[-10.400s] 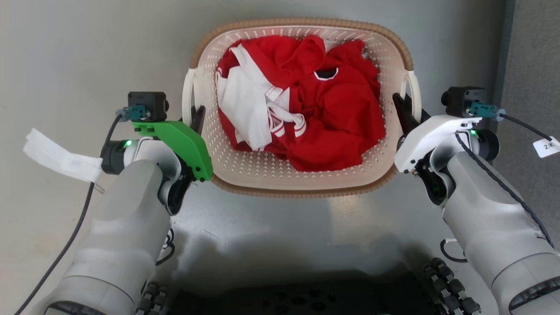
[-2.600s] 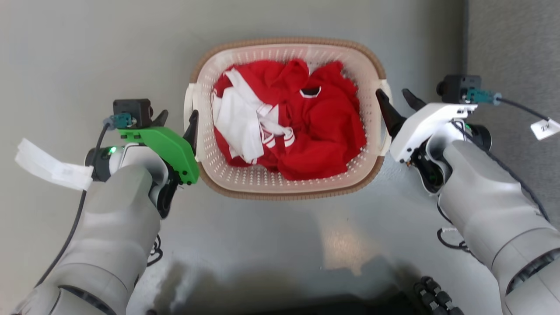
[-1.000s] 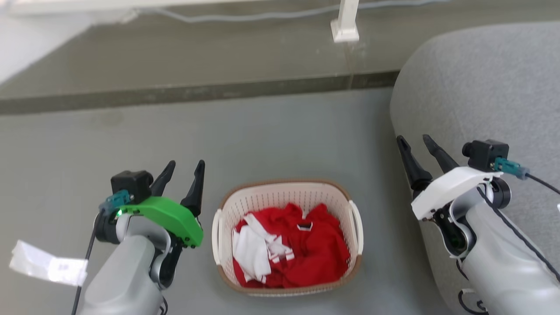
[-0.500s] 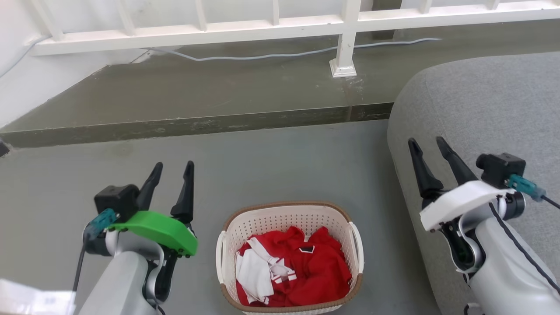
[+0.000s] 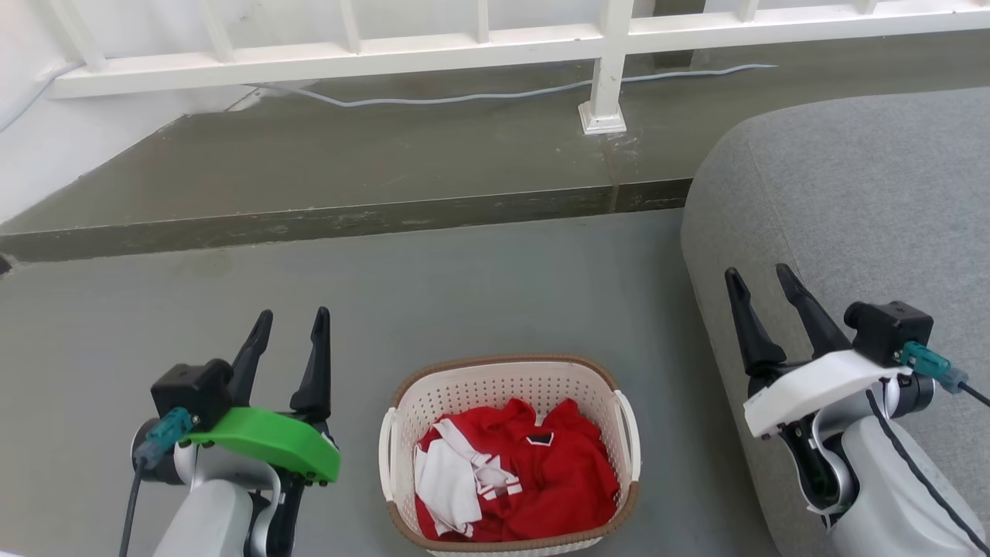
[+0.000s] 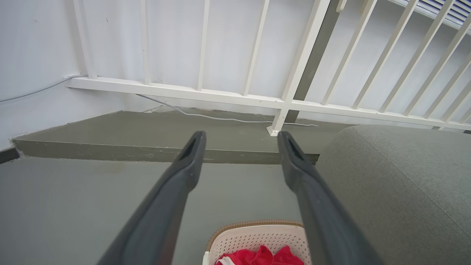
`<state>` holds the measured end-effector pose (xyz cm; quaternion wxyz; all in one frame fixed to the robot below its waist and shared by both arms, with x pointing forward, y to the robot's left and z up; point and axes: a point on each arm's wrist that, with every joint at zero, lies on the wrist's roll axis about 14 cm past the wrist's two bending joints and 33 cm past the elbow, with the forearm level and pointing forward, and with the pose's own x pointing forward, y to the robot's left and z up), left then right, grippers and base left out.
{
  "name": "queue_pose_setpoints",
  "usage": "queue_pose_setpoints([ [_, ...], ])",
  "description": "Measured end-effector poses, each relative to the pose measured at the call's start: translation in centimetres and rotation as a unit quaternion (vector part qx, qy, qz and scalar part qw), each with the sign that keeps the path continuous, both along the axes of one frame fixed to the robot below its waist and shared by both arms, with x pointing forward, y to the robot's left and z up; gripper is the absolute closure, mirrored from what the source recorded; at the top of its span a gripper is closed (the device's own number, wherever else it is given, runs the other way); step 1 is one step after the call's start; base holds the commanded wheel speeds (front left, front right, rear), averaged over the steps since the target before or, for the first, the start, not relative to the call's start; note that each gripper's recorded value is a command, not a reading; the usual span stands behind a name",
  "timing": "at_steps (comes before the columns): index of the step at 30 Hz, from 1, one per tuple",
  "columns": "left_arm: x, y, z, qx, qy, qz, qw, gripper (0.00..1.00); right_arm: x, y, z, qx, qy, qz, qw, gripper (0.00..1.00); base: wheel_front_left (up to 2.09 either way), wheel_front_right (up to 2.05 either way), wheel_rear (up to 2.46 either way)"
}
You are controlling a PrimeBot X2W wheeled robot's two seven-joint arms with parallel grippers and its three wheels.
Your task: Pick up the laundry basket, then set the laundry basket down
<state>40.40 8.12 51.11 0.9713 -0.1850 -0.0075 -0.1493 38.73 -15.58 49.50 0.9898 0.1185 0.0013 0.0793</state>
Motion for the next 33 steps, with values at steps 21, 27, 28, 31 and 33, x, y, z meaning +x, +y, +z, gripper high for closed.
queue_pose_setpoints([
  [21, -1.2, 0.3, -0.3, 0.003, -0.003, 0.010, 1.000, 0.00, -0.9, -0.1, -0.6, -0.009, 0.001, -0.005, 1.000, 0.00, 0.00, 0.00, 0.00],
  [27, -1.3, 0.3, -0.3, 0.011, -0.006, 0.010, 1.000, 0.00, -1.0, -0.1, -0.6, -0.010, 0.001, -0.005, 1.000, 0.00, 0.00, 0.00, 0.00],
  [28, -1.4, 0.3, -0.3, 0.011, -0.007, 0.008, 1.000, 0.00, -1.1, -0.1, -0.7, -0.010, 0.002, -0.005, 1.000, 0.00, 0.00, 0.00, 0.00],
  [31, -1.5, 0.3, -0.4, 0.010, -0.006, 0.009, 1.000, 0.00, -1.3, 0.0, -0.9, -0.008, 0.004, -0.006, 1.000, 0.00, 0.00, 0.00, 0.00],
  [33, -1.7, 0.4, -0.6, 0.010, -0.002, 0.011, 1.000, 0.00, -1.3, 0.0, -0.9, -0.007, 0.004, -0.006, 1.000, 0.00, 0.00, 0.00, 0.00],
])
